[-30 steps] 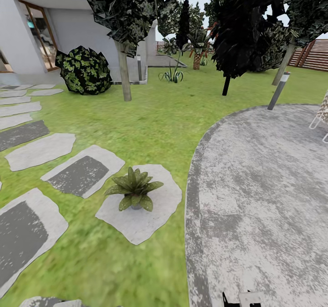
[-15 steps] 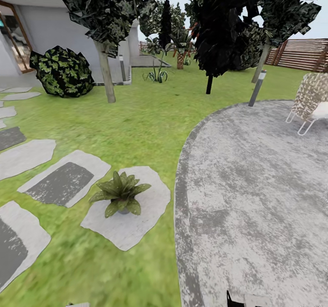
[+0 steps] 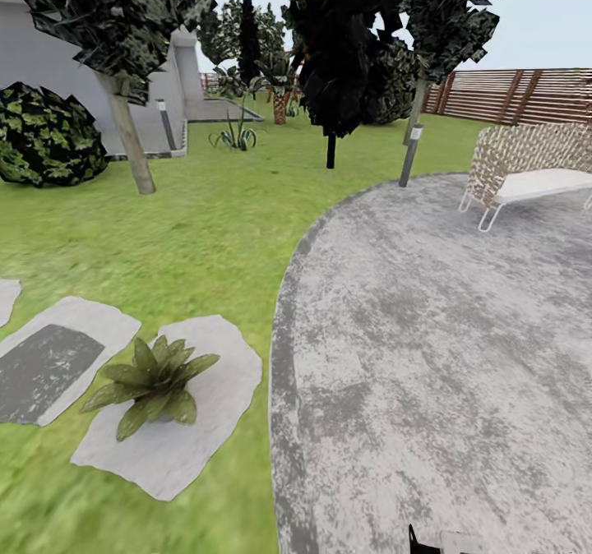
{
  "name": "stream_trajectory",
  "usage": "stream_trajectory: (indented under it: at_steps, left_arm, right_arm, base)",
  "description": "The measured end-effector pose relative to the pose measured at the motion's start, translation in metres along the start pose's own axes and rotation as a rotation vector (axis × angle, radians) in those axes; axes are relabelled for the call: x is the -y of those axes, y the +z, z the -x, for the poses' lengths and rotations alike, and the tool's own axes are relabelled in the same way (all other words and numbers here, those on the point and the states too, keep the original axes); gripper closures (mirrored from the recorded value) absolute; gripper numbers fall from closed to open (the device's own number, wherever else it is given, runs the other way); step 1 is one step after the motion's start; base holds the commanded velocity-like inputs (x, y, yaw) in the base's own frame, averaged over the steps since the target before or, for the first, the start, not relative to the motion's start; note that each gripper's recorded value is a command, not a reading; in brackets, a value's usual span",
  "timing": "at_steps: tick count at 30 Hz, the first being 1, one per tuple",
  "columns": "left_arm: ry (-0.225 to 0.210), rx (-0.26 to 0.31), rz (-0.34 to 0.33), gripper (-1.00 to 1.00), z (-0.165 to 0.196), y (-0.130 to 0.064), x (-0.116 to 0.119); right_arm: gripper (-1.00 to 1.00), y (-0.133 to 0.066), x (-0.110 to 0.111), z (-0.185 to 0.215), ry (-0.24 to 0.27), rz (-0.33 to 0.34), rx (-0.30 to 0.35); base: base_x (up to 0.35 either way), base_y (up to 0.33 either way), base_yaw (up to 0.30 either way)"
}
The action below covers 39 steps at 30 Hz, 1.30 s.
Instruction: Pick up the pesticide atomizer in the garden and spray insectifuge to fully cover both potted plants in the garden.
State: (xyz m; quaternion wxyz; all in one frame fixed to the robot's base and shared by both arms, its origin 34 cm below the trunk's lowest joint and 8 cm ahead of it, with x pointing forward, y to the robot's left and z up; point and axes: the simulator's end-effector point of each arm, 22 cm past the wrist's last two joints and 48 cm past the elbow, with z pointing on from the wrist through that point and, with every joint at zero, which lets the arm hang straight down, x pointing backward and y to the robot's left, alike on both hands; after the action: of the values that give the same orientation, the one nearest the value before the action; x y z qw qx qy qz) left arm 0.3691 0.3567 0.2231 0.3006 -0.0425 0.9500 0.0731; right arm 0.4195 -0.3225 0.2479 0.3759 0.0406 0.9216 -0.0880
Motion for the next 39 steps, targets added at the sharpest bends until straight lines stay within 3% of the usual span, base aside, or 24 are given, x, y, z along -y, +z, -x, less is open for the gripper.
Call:
stream_trajectory:
  at_steps: [32,39]
  left_arm:
    - [-0.001,-0.002,0.000,1.00,-0.0011,-0.0005,-0.0002]
    - [-0.003,-0.003,0.003,1.00,-0.0015,-0.0004,-0.0008]
  right_arm:
    - [-1.00,-0.0003,-0.0008,-0.0007,-0.002,0.003,-0.001]
    - [-1.00,-0.0001,-0.0011,-0.0012,-0.002,0.003,-0.003]
  base:
    - [0.291,-0.178,-0.300]
    - [0.080,-0.049,-0.300]
